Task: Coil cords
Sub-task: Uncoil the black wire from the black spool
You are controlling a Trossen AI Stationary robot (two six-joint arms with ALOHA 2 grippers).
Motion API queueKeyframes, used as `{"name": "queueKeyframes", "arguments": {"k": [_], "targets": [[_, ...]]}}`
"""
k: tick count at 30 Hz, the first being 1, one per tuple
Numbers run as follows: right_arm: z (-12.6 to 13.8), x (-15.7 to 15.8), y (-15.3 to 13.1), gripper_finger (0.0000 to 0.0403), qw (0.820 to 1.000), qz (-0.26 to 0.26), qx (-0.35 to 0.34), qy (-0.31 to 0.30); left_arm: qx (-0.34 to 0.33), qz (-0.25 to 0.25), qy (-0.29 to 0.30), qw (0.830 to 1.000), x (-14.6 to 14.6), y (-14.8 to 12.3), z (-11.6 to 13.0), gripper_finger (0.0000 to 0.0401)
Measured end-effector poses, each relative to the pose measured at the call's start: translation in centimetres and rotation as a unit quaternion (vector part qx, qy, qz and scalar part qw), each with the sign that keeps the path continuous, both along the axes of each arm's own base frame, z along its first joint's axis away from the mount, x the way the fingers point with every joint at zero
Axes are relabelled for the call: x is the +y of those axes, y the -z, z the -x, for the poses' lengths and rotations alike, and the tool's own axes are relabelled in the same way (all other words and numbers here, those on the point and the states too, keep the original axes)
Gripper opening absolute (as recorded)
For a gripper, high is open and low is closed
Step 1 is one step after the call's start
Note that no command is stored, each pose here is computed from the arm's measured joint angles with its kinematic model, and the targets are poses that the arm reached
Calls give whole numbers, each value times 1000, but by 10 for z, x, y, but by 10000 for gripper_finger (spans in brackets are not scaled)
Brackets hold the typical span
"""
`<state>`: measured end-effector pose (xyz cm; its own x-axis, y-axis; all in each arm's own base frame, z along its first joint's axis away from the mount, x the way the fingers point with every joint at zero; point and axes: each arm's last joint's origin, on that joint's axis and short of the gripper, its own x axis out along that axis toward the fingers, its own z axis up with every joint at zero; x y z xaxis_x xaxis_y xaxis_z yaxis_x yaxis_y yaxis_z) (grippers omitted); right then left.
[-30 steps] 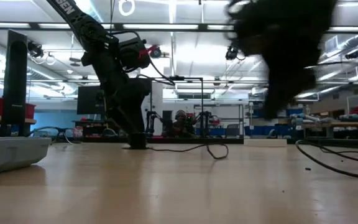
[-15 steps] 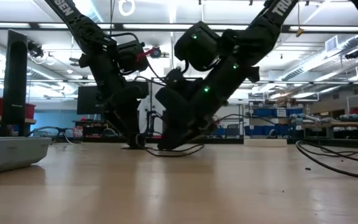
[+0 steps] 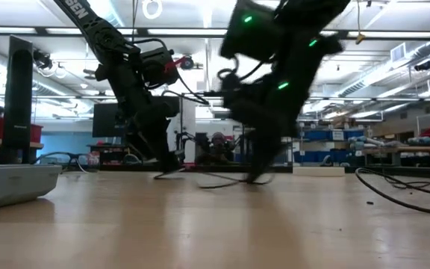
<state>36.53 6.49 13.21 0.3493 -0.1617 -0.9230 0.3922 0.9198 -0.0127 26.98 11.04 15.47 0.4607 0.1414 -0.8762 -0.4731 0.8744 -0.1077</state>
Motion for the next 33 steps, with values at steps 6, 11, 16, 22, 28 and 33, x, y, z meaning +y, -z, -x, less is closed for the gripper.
{"name": "queueKeyframes", "arguments": {"k": [6, 11, 16, 22, 28, 33], "targets": [[61, 31, -37, 1, 969, -144, 193, 47, 14, -9, -7, 1000, 1, 1, 3, 367], [104, 55, -57, 1, 932, -141, 316, 108, 13, -8, -6, 1000, 1, 1, 2, 367], [103, 71, -62, 0, 961, -109, 230, 111, 3, 3, 1, 1000, 1, -4, -2, 367], [65, 62, -60, 11, 994, -44, 21, 97, 3, 7, 2, 1000, 1, -5, -2, 367], [2, 26, -36, 50, 993, -13, -117, 22, 2, 8, 3, 1000, 1, -5, -2, 367], [-38, -15, -4, 95, 981, 28, -189, -18, 2, 8, 3, 1000, 1, -5, -2, 367]]}}
